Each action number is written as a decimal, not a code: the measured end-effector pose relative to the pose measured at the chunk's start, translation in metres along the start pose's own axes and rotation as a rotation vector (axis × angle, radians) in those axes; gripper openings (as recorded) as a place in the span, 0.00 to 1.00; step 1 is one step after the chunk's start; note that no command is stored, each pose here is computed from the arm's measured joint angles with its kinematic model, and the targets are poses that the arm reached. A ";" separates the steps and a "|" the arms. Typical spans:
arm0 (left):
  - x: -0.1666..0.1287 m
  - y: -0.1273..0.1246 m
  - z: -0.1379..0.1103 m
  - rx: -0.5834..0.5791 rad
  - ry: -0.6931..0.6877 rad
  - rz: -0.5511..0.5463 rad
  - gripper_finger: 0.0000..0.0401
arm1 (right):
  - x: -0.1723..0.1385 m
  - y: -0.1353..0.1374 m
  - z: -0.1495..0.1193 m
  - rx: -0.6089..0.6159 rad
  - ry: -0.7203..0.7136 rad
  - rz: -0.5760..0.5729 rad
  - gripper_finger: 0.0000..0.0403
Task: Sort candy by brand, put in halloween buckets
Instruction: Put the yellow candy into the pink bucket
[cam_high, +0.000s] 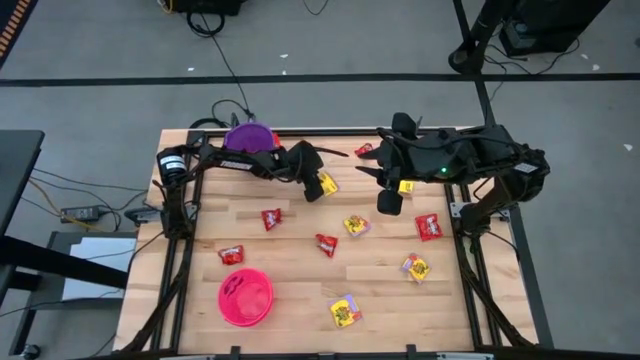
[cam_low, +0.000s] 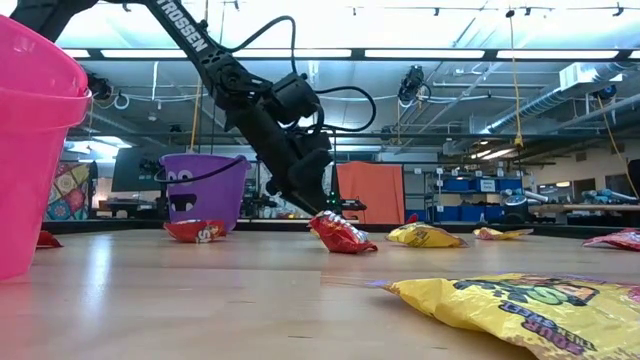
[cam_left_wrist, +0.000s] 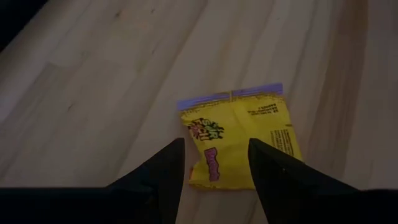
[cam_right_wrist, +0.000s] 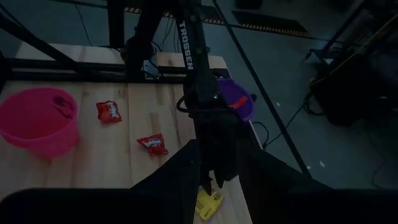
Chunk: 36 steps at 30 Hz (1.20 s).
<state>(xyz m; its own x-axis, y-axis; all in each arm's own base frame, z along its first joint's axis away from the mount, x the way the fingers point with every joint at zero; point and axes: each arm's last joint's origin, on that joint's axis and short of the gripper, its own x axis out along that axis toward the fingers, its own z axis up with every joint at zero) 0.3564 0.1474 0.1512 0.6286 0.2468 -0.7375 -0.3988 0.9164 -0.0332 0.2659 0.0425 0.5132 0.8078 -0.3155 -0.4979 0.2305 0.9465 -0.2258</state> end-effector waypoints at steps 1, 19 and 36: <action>0.000 0.001 0.000 -0.003 0.000 0.001 0.46 | 0.000 0.000 0.000 0.000 0.000 0.000 0.29; 0.022 0.003 -0.013 -0.060 0.040 -0.083 0.45 | -0.006 0.012 0.002 -0.013 -0.038 0.027 0.29; 0.010 -0.002 -0.004 -0.048 0.046 -0.114 0.05 | -0.008 0.015 0.003 -0.016 -0.046 0.022 0.29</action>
<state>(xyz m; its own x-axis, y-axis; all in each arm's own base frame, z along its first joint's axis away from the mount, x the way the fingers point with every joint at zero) 0.3613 0.1470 0.1410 0.6408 0.1261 -0.7573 -0.3584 0.9215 -0.1498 0.2641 0.0595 0.5160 0.8368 -0.2904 -0.4641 0.2034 0.9519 -0.2290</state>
